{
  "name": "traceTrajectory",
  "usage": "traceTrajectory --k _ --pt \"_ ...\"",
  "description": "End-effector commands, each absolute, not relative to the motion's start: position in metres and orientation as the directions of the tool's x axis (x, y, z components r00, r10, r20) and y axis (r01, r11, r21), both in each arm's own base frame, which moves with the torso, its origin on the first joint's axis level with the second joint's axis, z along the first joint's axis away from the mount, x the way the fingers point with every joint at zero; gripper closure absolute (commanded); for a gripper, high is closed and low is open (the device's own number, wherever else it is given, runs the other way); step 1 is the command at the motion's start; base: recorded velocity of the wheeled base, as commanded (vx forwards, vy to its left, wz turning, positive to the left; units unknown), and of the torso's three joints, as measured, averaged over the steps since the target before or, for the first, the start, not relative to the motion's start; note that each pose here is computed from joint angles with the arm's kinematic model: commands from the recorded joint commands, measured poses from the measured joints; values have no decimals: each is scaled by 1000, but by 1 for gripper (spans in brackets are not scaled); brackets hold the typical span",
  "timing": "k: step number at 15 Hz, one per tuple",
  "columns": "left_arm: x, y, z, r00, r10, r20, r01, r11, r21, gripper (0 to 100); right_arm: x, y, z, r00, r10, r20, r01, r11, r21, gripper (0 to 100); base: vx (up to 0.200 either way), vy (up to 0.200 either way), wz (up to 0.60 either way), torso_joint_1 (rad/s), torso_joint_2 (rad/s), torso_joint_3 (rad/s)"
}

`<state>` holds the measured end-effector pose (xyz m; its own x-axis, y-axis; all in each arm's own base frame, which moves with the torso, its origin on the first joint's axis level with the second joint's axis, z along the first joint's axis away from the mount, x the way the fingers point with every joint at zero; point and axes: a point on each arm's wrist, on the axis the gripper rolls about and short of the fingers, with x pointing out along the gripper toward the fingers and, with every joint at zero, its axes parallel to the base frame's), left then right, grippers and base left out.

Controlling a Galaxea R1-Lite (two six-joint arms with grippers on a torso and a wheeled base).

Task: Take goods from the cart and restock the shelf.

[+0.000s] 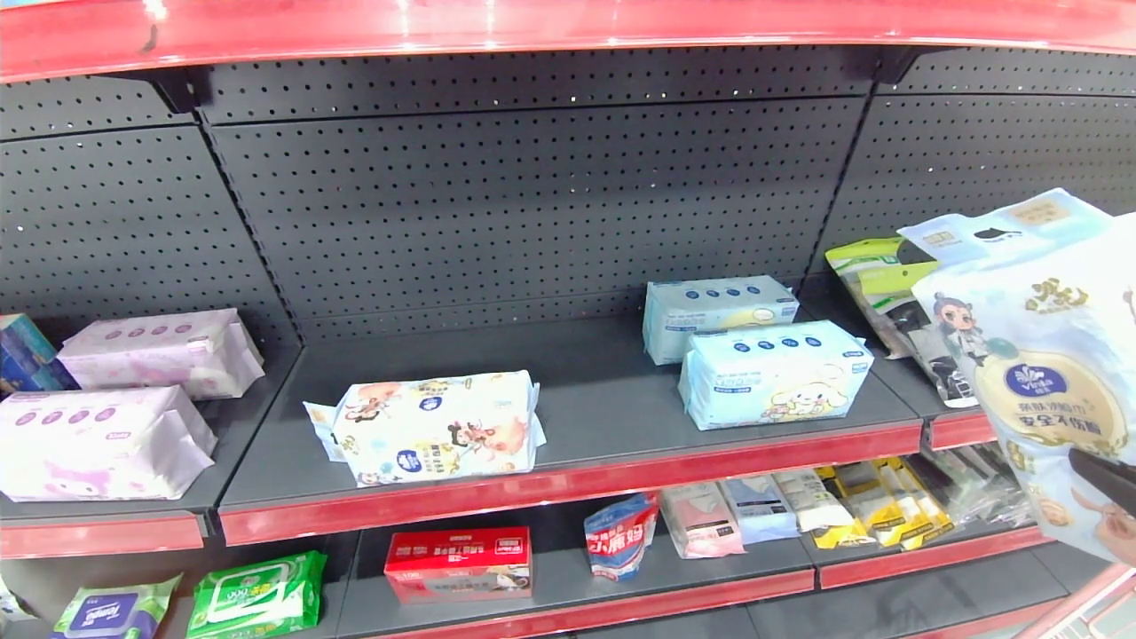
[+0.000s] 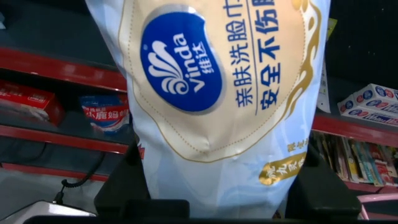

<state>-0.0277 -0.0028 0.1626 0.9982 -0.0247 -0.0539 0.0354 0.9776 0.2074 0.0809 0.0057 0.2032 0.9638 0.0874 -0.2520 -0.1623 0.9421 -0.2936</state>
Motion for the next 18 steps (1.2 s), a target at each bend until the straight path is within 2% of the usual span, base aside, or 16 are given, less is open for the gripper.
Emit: traceTrajectory --k 1,4,16,18 --pt "-25 -3 155 997 -26 -78 42 976 211 0 81 6 202 963 88 -256 -164 942 -292 100 0 0 0 0 0 0" --pt "-26 -3 148 996 -26 -84 45 973 224 0 83 6 200 958 88 -273 -169 942 -289 100 0 0 0 0 0 0" --pt "-25 -3 146 995 -26 -93 47 973 225 0 87 6 198 952 89 -292 -175 942 -285 100 0 0 0 0 0 0" --pt "-25 -3 146 995 -26 -93 47 973 225 0 86 6 196 951 89 -295 -176 942 -284 100 0 0 600 2 0 5"
